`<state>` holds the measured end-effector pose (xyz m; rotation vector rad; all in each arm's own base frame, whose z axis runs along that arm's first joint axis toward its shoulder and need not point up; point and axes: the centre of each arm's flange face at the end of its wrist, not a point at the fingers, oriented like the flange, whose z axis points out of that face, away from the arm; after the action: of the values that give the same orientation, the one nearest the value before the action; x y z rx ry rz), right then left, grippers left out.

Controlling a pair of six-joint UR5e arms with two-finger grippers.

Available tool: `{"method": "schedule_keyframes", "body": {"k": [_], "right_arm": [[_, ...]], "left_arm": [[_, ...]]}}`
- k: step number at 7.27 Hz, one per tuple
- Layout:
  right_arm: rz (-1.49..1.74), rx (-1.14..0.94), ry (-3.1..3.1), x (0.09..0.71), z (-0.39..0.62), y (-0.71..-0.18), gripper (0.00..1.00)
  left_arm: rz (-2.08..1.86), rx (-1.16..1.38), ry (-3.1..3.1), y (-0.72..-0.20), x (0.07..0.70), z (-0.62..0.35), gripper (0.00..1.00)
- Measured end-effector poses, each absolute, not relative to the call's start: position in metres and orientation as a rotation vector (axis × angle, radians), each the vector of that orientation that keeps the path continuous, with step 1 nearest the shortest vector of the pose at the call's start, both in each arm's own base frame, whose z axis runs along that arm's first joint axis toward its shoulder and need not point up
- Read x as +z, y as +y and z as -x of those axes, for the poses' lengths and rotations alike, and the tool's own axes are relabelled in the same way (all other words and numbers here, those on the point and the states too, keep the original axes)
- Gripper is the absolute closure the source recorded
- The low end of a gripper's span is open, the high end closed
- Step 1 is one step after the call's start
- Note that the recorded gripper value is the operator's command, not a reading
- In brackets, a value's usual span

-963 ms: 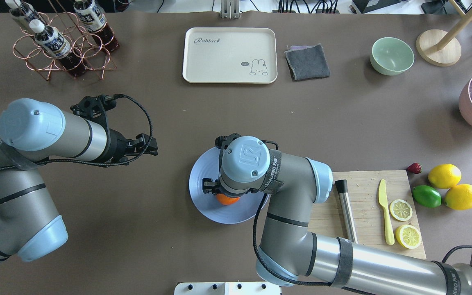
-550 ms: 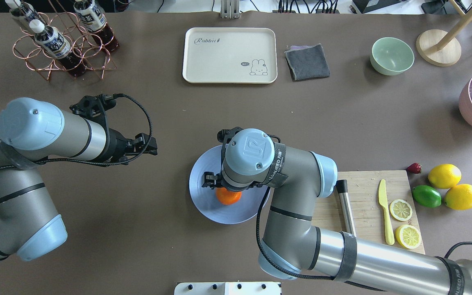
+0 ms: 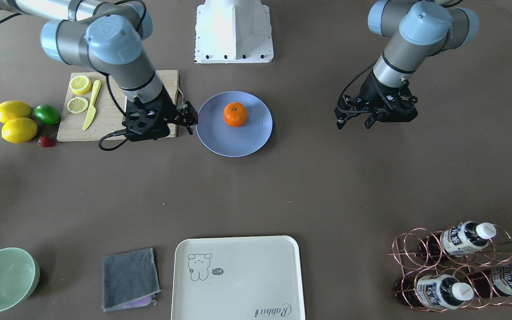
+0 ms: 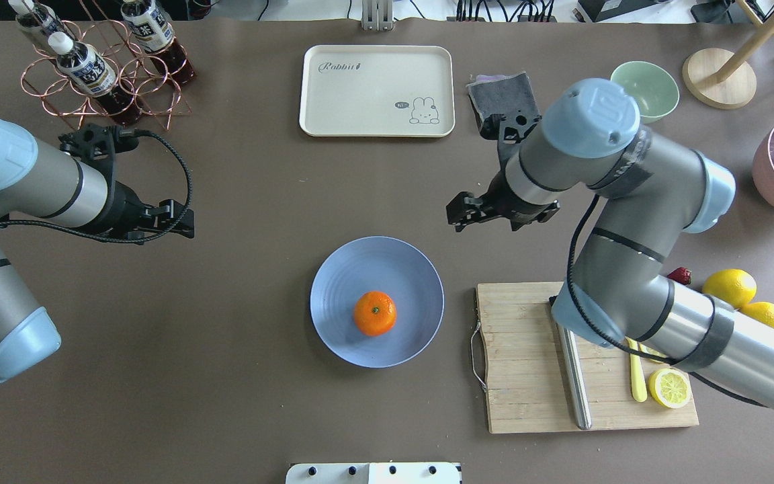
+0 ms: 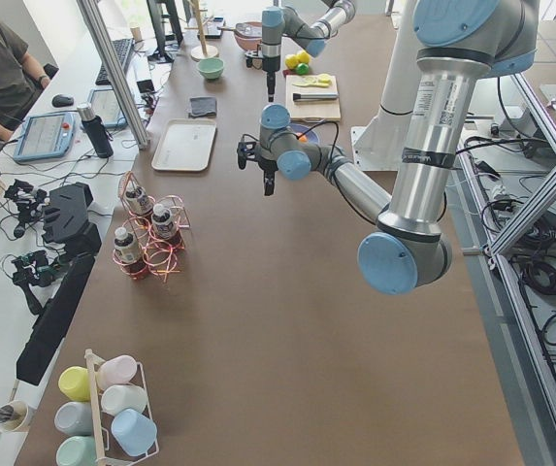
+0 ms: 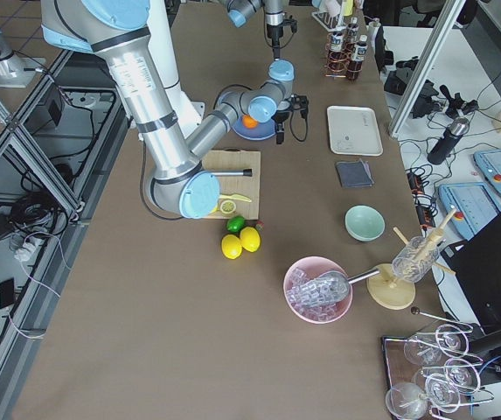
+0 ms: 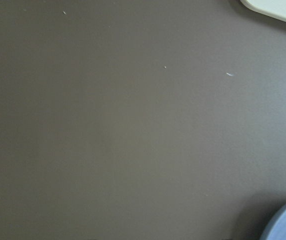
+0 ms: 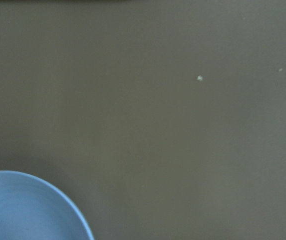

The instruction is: Pick orange to plate

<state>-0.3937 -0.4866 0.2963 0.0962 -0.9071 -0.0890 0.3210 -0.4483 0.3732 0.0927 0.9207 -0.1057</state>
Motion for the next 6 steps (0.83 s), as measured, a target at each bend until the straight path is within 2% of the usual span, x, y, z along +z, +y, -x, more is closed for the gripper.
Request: {"method": "schedule_keyframes", "body": {"k": [2,3,4,6], "right_arm": [[-0.125,-0.208,-0.842,0.395,0.259,-0.528,0.00],[-0.125,-0.246,-0.796,0.438,0.204,-0.532,0.00],[-0.124,-0.281,-0.753,0.483,0.145,-0.529,0.00],[-0.113,-0.308,-0.712,0.556,0.053,-0.503,0.00]], "left_arm": [[-0.065,-0.010,0.882,-0.454,0.450,-0.225,0.13],[-0.058,0.038,0.868,-0.446,0.494,-0.172,0.05],[-0.063,0.058,0.840,-0.434,0.542,-0.116,0.02],[-0.050,0.004,0.793,-0.407,0.616,-0.035,0.02]]}}
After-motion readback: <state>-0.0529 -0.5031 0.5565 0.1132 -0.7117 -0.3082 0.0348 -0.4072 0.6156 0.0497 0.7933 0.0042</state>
